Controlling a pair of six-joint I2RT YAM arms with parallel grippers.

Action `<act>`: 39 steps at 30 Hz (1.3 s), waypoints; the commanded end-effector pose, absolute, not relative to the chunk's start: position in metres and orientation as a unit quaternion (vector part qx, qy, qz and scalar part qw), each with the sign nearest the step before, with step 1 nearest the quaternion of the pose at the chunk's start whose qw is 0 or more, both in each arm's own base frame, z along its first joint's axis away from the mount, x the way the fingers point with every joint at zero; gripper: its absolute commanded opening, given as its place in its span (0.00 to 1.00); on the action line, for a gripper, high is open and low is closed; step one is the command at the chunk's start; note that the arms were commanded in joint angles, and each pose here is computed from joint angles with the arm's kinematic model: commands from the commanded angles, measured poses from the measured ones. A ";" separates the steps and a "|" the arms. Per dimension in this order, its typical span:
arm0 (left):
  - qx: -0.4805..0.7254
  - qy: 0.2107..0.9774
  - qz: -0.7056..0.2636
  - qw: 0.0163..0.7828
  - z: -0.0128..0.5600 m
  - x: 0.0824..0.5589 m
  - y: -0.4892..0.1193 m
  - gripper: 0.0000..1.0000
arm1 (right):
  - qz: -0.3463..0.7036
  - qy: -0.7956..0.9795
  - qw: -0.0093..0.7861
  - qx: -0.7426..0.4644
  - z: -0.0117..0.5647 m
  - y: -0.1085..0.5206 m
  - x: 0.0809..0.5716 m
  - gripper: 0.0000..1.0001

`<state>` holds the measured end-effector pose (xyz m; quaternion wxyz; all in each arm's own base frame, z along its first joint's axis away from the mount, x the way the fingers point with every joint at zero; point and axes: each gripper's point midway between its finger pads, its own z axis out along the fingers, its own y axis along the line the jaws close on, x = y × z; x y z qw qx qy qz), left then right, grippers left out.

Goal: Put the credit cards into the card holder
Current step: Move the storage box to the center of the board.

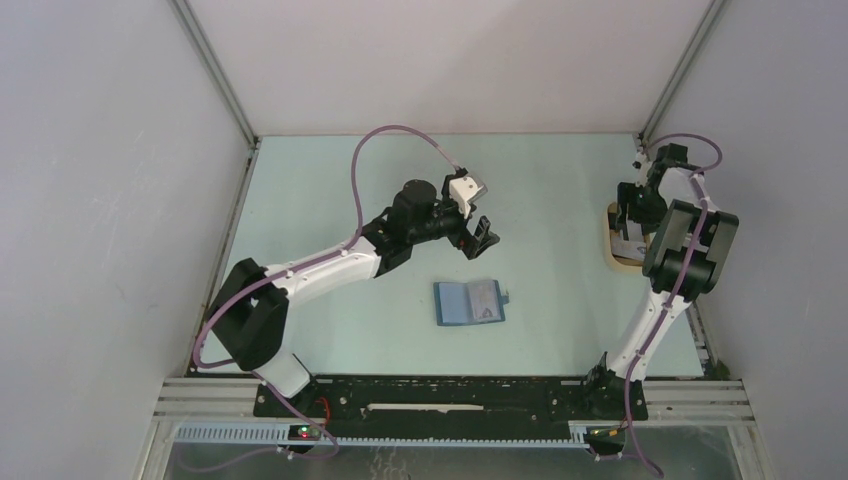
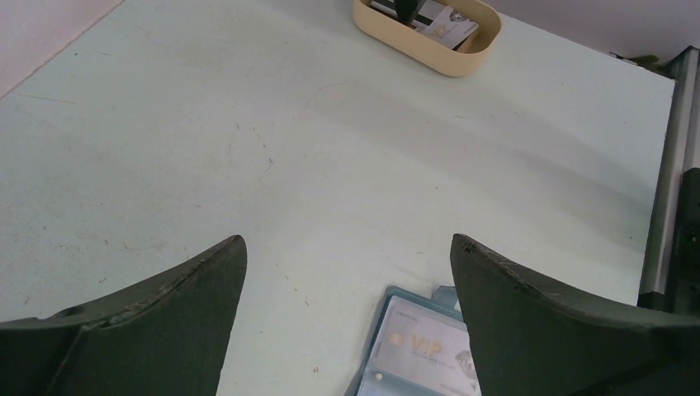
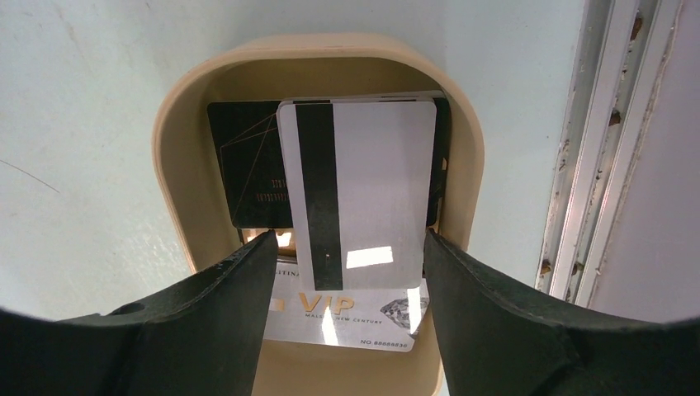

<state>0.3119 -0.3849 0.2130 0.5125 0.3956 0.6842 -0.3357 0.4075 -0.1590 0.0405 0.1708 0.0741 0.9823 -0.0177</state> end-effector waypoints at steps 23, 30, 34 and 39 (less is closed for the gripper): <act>0.405 0.678 -0.335 0.513 0.216 0.315 -0.389 0.98 | -0.061 0.977 0.196 0.063 0.059 -0.170 0.414 0.69; 0.405 0.679 -0.336 0.511 0.215 0.315 -0.389 0.98 | -0.055 0.980 0.183 0.058 0.055 -0.167 0.410 0.69; 0.406 0.680 -0.335 0.511 0.215 0.315 -0.389 0.98 | -0.051 0.982 0.175 0.056 0.051 -0.166 0.408 0.67; 0.406 0.679 -0.335 0.511 0.215 0.316 -0.389 0.98 | -0.042 0.983 0.169 0.053 0.049 -0.163 0.406 0.65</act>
